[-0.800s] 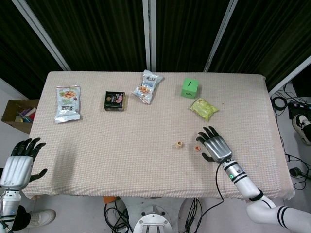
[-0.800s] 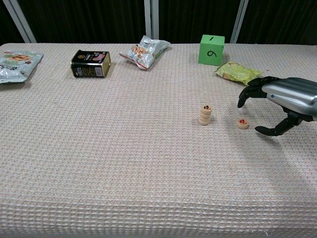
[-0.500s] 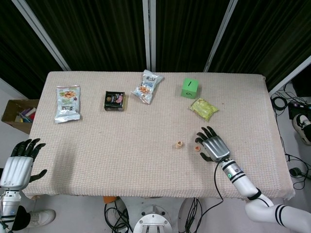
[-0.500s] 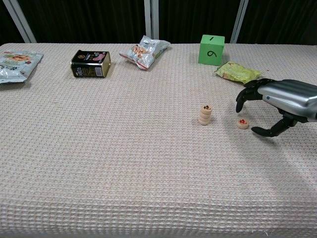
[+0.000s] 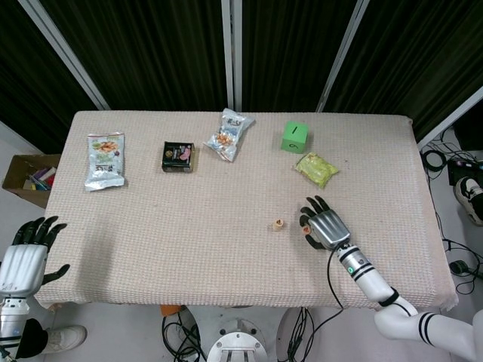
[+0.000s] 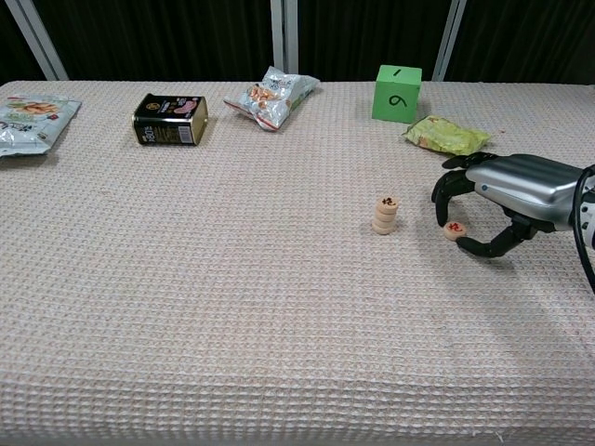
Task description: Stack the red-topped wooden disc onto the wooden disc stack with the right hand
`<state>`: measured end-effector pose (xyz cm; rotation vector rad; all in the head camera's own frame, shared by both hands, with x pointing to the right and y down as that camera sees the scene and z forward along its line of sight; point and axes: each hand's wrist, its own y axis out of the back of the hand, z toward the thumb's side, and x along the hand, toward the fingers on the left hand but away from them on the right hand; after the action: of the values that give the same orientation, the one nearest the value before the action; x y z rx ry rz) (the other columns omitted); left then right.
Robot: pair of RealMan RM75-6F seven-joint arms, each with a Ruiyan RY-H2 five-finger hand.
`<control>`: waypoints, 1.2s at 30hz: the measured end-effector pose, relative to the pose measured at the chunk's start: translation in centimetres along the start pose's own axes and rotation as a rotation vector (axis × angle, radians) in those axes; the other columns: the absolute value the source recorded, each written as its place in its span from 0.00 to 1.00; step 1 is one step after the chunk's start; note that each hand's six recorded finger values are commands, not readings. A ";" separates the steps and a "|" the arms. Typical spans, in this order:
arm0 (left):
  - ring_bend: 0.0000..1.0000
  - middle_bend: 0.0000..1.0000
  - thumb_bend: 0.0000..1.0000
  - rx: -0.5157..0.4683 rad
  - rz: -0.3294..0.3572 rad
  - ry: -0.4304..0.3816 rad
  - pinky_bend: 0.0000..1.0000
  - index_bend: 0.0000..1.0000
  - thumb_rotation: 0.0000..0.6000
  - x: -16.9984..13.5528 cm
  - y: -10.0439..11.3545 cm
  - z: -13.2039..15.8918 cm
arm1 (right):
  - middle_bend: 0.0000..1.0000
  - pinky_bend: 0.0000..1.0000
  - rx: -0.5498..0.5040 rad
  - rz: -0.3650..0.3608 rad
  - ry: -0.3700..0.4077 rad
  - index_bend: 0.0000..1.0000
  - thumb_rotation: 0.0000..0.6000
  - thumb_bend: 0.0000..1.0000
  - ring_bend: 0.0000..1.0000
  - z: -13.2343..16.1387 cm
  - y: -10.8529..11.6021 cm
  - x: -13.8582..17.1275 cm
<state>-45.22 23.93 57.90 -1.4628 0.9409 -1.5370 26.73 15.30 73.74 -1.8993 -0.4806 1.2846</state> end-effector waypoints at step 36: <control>0.10 0.14 0.00 -0.016 -0.021 0.028 0.16 0.23 1.00 -0.6 -0.7 -0.9 | 0.25 0.07 0.096 -0.040 0.126 0.47 1.00 0.39 0.01 5.8 5.8 -3.4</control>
<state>-46.17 24.73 58.26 -1.4702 0.9593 -1.5727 19.45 11.64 70.19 -1.8673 -0.3837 1.1343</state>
